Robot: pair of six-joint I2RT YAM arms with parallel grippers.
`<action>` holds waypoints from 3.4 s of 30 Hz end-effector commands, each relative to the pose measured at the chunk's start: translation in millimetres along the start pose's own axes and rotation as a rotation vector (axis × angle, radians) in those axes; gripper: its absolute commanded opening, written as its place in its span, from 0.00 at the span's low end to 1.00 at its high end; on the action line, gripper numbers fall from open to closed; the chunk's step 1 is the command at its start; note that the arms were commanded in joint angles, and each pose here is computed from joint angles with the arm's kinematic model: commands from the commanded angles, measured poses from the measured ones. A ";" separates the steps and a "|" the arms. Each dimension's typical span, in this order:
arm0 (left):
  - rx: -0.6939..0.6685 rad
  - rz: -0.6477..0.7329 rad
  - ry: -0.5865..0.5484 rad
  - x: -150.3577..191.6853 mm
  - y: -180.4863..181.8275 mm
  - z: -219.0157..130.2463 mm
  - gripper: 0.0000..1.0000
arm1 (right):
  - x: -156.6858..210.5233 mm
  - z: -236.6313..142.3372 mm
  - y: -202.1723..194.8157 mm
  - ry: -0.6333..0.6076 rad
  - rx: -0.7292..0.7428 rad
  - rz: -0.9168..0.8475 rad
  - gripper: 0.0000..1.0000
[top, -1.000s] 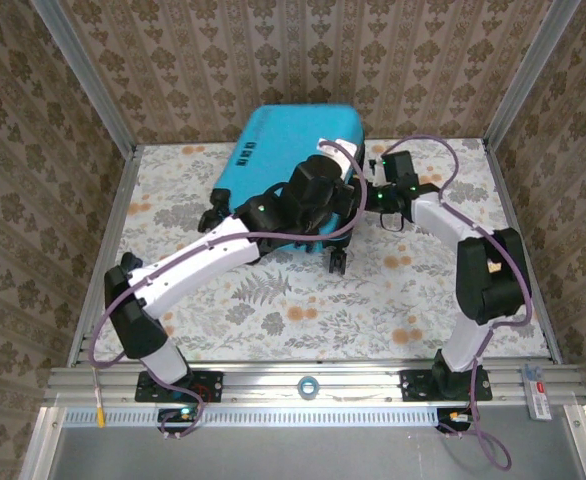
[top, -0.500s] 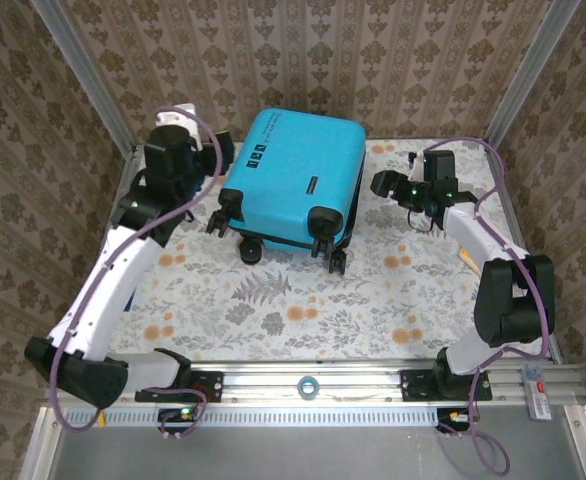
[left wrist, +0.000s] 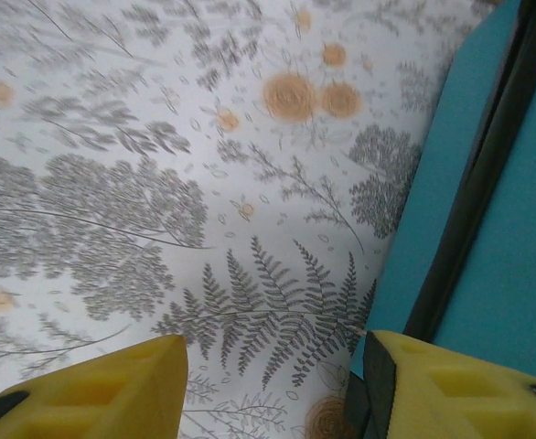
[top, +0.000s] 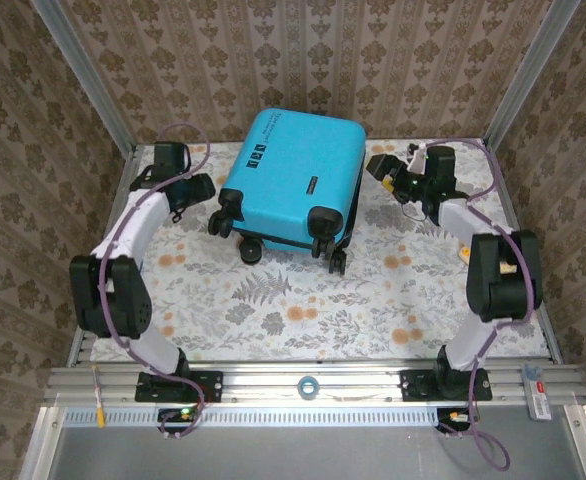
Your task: Pack the luggage
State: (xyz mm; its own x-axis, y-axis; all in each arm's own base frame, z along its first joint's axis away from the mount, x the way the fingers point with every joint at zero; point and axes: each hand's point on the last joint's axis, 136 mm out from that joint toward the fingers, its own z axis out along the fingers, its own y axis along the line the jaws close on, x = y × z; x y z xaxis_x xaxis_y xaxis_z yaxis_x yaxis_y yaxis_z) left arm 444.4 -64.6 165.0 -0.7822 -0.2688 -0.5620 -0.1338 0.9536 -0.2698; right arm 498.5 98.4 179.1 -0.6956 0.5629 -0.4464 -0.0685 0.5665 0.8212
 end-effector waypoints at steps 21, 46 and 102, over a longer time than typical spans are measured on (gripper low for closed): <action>0.257 0.043 0.040 70.3 -100.8 -2.7 0.50 | 21.0 64.4 69.4 0.304 -0.041 -0.280 0.92; 0.333 0.167 -0.348 178.6 -189.1 -100.1 0.51 | 212.0 103.1 181.4 0.774 -0.280 -0.560 0.86; 0.790 -0.053 0.138 26.0 -93.9 -21.3 0.63 | 79.7 -32.7 74.2 0.301 -0.012 -0.328 0.98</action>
State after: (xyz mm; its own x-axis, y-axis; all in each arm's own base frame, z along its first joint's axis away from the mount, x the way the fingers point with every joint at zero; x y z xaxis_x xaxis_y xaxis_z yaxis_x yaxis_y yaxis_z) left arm 449.4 -140.5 202.1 -0.8088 -0.2621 -0.5265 0.2742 0.6239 -0.7318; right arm 411.1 147.1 199.3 -0.8238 0.2137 -0.5250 -0.2357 0.7133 0.6601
